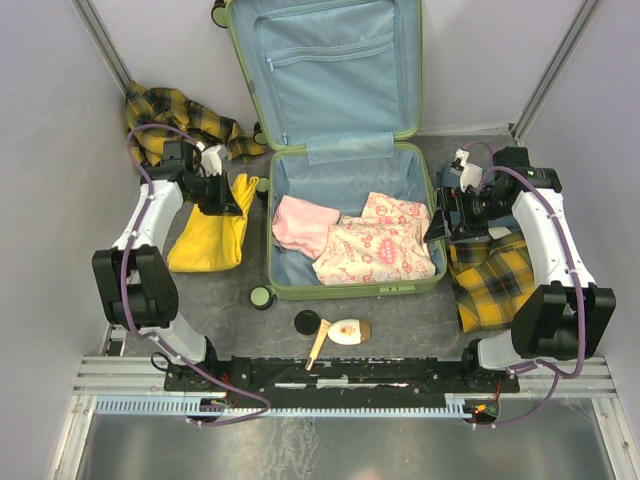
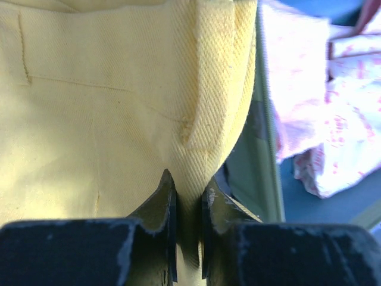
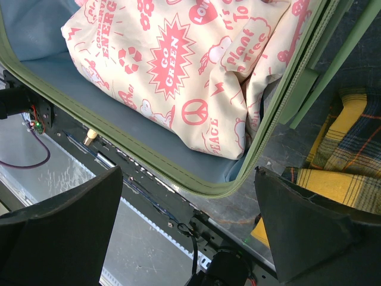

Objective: Pack the luggage

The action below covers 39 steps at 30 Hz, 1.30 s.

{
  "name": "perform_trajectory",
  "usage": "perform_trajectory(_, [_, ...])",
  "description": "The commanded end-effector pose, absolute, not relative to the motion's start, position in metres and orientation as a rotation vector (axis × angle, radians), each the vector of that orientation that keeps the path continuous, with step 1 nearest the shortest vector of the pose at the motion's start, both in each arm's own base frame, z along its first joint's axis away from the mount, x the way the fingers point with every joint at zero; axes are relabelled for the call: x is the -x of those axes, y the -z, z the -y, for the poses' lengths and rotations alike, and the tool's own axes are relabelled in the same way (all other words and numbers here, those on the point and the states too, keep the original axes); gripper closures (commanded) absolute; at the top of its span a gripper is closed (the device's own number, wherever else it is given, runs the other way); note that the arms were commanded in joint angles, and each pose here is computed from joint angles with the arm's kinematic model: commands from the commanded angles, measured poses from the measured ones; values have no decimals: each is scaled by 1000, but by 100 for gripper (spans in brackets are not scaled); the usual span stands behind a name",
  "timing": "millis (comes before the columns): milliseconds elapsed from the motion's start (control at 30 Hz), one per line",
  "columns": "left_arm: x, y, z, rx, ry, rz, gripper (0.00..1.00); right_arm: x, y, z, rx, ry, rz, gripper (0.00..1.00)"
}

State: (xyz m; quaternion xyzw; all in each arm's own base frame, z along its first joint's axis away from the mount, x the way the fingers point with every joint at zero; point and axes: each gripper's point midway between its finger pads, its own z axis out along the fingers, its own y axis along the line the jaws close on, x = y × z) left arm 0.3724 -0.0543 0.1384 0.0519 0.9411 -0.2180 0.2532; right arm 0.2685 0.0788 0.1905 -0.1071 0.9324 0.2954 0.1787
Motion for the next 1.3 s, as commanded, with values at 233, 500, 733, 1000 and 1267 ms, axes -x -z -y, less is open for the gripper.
perform_trajectory(233, [-331,-237,142,-520,811,-2325,97,-271,-209,-82,338,-842,-2559,0])
perform_trajectory(500, [-367,-262,173,-587,737,-2253,97,-270,-209,-82,341,-841,-2555,0])
perform_trajectory(733, [-419,-287,190,-506,716,-2200,97,-270,-209,-82,339,-840,-2557,0])
perform_trajectory(1000, [-439,-263,237,-751,605,-2193,97,-269,-207,-82,339,-837,-2561,0])
perform_trajectory(1267, [-435,-230,287,-963,533,-2189,97,-270,-205,-81,337,-831,-2568,0])
